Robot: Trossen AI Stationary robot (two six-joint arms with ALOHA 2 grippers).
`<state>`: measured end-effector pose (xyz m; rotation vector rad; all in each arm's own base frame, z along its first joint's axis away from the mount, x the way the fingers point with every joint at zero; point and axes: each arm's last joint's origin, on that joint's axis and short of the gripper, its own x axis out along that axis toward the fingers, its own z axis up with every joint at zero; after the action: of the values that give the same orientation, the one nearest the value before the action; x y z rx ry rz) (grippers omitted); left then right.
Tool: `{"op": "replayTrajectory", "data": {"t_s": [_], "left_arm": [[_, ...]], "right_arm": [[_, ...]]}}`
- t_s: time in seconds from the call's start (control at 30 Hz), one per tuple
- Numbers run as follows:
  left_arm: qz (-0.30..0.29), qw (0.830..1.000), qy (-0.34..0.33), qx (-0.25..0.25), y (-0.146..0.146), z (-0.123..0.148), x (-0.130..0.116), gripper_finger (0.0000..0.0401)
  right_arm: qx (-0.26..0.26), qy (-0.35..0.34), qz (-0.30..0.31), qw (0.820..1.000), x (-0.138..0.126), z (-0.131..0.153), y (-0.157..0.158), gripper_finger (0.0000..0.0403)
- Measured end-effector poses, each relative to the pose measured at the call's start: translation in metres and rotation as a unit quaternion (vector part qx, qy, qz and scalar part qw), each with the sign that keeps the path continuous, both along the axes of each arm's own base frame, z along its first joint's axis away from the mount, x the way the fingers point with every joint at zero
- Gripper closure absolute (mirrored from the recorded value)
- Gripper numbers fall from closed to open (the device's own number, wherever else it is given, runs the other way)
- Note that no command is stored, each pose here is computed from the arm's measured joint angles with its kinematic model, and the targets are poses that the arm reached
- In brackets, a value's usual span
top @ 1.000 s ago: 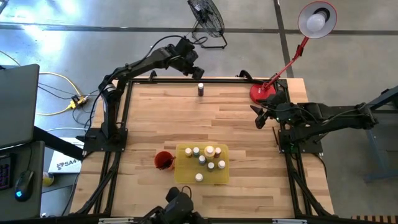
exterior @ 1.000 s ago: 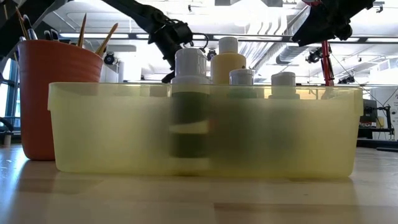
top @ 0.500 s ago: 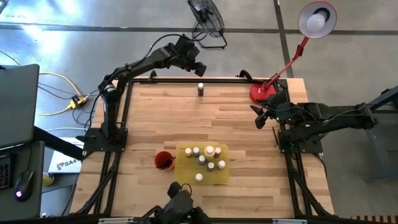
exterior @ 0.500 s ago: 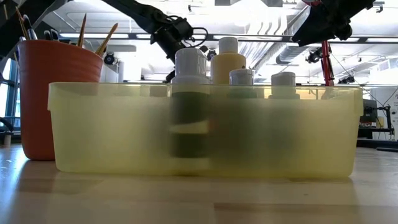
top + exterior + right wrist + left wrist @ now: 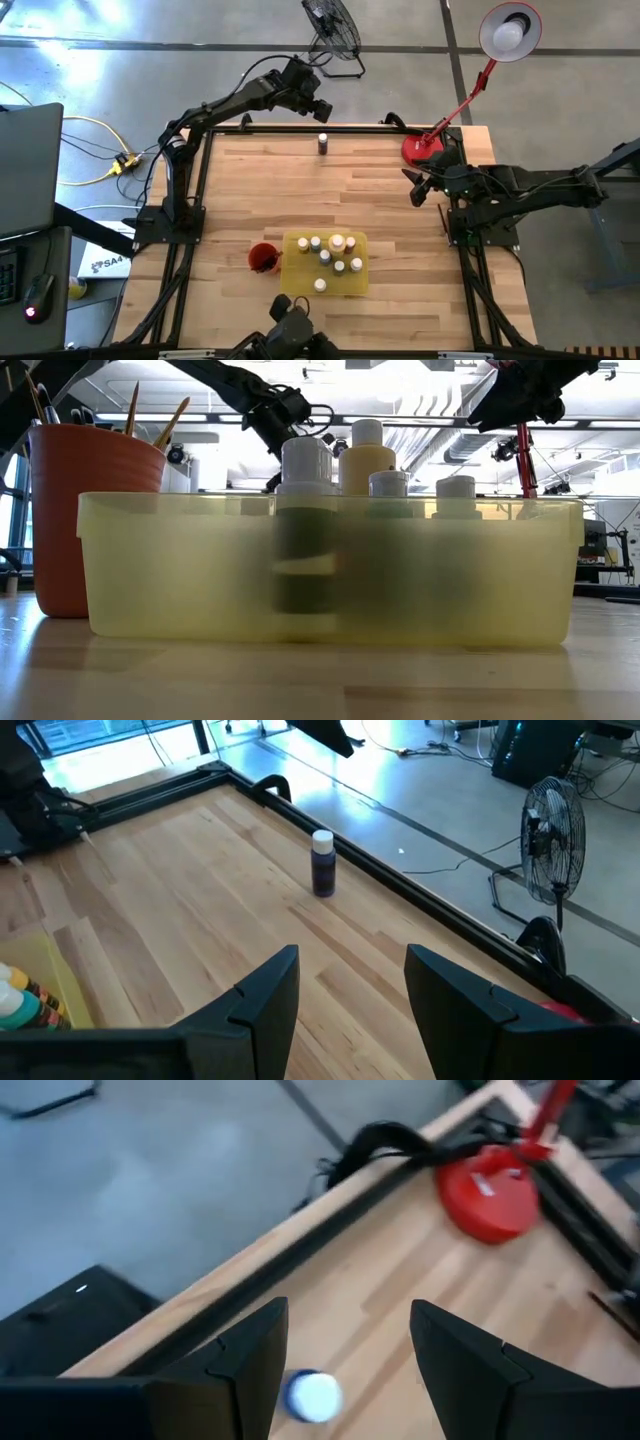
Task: Pick & Place Paint Supplies
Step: Put the dark blue paint bottle into the yellow bin
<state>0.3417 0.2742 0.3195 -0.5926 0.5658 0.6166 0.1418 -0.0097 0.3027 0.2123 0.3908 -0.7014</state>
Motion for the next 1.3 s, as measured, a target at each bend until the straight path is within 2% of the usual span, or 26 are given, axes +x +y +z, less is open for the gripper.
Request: {"op": "replayTrajectory", "data": {"t_s": [0.17, 0.3, 0.43, 0.67, 0.87, 1.3], "left_arm": [[0.014, 0.998, 0.047, -0.027, -0.001, -0.013, -0.003, 0.0194], [0.012, 0.996, 0.067, -0.06, -0.002, -0.024, -0.002, 0.0194], [0.003, 0.995, 0.073, -0.067, -0.005, -0.032, 0.004, 0.0194], [-0.012, 0.995, 0.08, -0.065, -0.009, -0.048, 0.022, 0.0194], [-0.001, 0.991, 0.117, -0.066, -0.011, -0.062, 0.025, 0.0194], [0.0, 0.991, 0.125, -0.038, -0.013, -0.061, 0.027, 0.0194]], "right_arm": [[0.0, -0.001, 0.0, 1.0, 0.0, 0.0, 0.0, 0.0229], [0.0, -0.001, 0.0, 1.0, 0.0, 0.0, 0.0, 0.0229], [0.0, -0.002, 0.0, 1.0, 0.0, 0.0, 0.0, 0.0229], [0.001, -0.003, -0.001, 1.0, 0.0, 0.0, 0.0, 0.0229], [0.002, -0.003, -0.001, 1.0, 0.0, 0.0, 0.0, 0.0229], [0.002, -0.004, -0.001, 1.0, 0.0, 0.0, 0.0, 0.0229]]}}
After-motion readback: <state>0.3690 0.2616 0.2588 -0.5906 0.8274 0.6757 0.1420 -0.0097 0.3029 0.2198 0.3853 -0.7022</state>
